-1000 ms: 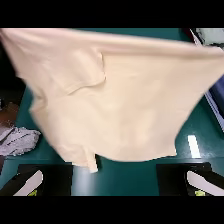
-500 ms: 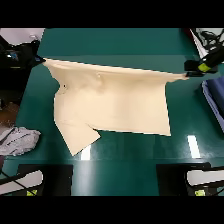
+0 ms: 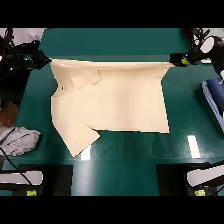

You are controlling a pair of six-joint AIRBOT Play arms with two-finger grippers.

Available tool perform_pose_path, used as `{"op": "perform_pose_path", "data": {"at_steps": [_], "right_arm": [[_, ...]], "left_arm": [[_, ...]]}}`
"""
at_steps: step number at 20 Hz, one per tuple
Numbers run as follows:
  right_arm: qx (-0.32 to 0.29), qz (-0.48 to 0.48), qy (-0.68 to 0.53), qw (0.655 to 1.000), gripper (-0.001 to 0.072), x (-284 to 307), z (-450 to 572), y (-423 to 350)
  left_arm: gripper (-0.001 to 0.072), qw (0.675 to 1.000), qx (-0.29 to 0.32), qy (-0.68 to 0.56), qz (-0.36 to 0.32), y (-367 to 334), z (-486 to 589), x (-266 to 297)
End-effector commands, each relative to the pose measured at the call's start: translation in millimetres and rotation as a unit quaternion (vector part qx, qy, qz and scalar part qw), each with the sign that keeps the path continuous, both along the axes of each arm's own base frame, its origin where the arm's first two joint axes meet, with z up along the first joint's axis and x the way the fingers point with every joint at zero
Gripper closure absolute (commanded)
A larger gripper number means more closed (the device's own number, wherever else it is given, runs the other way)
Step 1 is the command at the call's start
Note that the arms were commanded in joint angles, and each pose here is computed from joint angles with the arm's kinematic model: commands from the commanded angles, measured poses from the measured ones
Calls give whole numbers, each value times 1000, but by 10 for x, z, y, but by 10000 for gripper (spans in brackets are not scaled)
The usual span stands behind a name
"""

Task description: Fold the shirts.

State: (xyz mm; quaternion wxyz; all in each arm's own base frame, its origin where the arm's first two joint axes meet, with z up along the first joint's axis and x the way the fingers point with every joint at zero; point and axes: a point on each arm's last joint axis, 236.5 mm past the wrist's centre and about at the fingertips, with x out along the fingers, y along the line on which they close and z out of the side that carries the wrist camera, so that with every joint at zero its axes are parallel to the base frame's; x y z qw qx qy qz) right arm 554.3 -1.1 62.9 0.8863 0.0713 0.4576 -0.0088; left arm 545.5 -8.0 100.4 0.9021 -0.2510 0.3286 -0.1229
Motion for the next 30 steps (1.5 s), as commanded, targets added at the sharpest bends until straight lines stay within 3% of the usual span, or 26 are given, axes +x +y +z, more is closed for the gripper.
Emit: {"op": "perform_pose_path", "data": {"at_steps": [1,5,8,13,14,15,16,17,18,22,25,30], "right_arm": [[1,4,25,1000,703,-81,-92,46],[1,19,112,994,703,-448,-286,154],[0,34,170,985,703,-714,-522,278],[-1,49,234,971,699,-1049,-966,425],[3,50,239,970,697,-1081,-1001,444],[6,50,243,969,690,-1103,-1004,457],[14,52,244,968,550,-1116,-983,495],[17,51,242,969,333,-1123,-946,496],[16,52,238,970,294,-1134,-875,495],[15,56,214,975,295,-1242,-471,491],[32,62,194,979,295,-1318,-201,573],[39,66,166,983,296,-1347,41,615]], "left_arm": [[684,997,61,24,-29,44,-238,-83],[685,970,148,150,-117,122,-747,-668],[685,946,186,235,-123,325,-964,-1010],[682,933,178,282,-136,311,-1026,-1240],[535,931,171,292,-133,299,-1031,-1279],[226,929,168,303,-128,310,-1041,-1317],[226,926,168,318,-118,343,-1054,-1366],[230,922,172,329,-114,372,-1049,-1420],[231,920,174,334,-110,393,-1019,-1456],[232,929,171,319,-82,334,-734,-1750],[232,934,152,319,-44,216,-869,-2281],[232,937,67,342,-20,-270,-1357,-3302]]}}
